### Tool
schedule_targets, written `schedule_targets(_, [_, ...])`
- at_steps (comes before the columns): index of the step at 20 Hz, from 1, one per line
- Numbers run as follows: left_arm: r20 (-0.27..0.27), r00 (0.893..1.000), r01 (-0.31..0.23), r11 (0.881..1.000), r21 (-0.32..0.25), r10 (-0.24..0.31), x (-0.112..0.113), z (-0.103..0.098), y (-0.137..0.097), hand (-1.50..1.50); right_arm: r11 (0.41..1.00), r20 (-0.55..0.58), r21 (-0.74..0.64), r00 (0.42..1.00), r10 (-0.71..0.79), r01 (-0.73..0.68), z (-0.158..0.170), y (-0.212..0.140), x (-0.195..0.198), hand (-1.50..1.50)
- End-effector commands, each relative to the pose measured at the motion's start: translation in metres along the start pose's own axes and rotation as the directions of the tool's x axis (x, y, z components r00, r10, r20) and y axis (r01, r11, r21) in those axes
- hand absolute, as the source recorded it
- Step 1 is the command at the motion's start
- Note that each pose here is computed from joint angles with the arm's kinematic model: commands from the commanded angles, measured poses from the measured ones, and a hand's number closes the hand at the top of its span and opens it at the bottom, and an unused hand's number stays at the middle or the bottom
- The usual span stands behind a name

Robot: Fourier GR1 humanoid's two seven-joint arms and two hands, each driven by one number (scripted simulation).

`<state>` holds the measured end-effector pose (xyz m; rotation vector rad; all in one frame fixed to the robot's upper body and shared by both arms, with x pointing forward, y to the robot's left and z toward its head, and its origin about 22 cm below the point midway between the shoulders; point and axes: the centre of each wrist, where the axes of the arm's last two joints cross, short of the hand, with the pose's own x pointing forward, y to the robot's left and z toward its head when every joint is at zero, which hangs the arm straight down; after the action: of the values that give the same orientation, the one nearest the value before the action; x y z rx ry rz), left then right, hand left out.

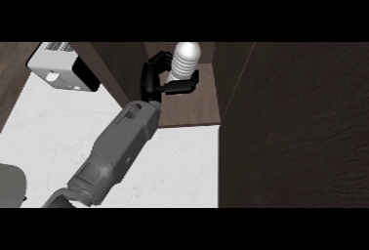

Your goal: Pick up the bottled water, place it into the cabinet and close the cabinet

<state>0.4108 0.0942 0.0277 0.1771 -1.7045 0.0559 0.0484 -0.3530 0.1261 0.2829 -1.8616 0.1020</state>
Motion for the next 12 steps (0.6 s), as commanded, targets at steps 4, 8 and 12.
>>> schedule_targets(4, [0.022,0.995,0.098,0.995,0.027,-0.099,0.004,-0.014,-0.003,-1.50,0.998,0.041,0.053,0.999,-0.027,0.025,-0.006,0.015,0.015,-1.50])
schedule_targets(8, [0.018,0.989,0.146,0.989,0.026,-0.147,0.011,-0.020,-0.006,-1.50,0.998,0.060,0.056,0.998,-0.034,0.030,-0.019,0.013,0.012,-1.50])
schedule_targets(12, [-0.003,0.988,0.154,0.987,0.033,-0.154,0.003,-0.019,-0.001,-1.50,0.998,0.053,0.058,0.998,-0.015,0.012,-0.014,0.016,0.018,-1.50])
